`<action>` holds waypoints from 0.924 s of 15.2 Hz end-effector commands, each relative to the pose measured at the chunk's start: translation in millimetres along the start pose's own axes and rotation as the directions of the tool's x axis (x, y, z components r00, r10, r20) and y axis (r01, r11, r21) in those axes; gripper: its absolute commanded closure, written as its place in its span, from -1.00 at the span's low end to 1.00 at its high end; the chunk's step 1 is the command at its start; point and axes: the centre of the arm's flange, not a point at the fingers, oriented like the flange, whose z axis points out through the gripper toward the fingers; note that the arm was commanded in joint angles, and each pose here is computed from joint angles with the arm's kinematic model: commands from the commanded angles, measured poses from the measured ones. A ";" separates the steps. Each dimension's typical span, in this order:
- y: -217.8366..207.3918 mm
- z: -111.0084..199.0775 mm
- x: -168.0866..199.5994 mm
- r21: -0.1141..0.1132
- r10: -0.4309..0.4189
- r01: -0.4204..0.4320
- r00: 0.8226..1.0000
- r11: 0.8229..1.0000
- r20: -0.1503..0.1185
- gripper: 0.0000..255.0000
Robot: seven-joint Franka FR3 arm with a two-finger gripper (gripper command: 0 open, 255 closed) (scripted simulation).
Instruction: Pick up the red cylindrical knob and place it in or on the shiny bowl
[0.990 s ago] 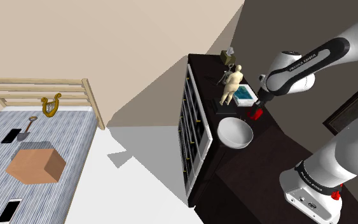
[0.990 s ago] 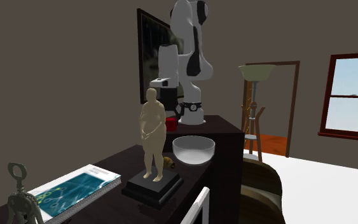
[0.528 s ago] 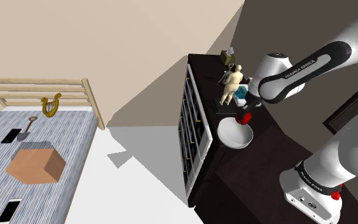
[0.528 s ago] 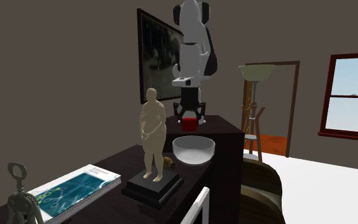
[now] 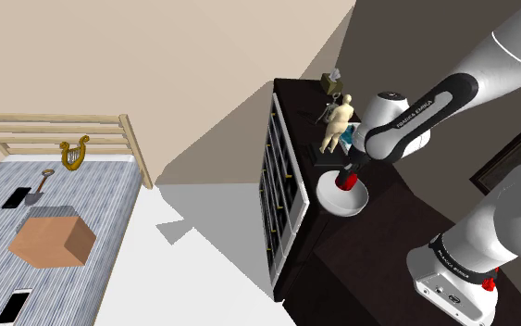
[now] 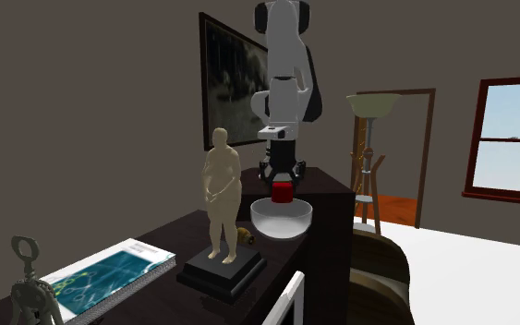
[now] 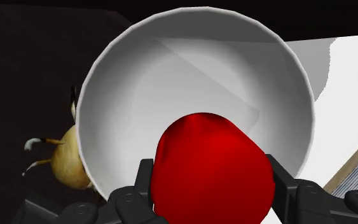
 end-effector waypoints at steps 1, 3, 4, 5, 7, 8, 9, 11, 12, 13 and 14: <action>0.2 11.1 0.0 -0.001 0.000 0.000 1.000 1.000 -0.001 1.00; 0.2 21.7 0.0 -0.001 0.000 0.000 1.000 1.000 -0.001 1.00; 0.2 27.0 0.0 -0.001 0.000 0.000 1.000 1.000 -0.001 1.00; 0.2 32.2 0.0 -0.001 0.000 0.000 1.000 1.000 -0.001 1.00; 0.2 32.8 0.0 -0.001 0.000 0.000 1.000 1.000 -0.001 1.00; 0.2 32.8 0.0 -0.001 0.000 0.000 1.000 1.000 -0.001 1.00; 0.2 32.8 0.0 -0.001 0.000 0.000 1.000 1.000 -0.001 1.00; 0.2 32.8 0.0 -0.001 0.000 0.000 1.000 1.000 -0.001 1.00; 0.2 32.8 0.0 -0.001 0.000 0.000 1.000 1.000 -0.001 1.00; 0.2 32.8 0.0 -0.001 0.000 0.000 1.000 1.000 -0.001 1.00; 0.2 32.8 0.0 -0.001 0.000 0.000 1.000 1.000 -0.001 -1.00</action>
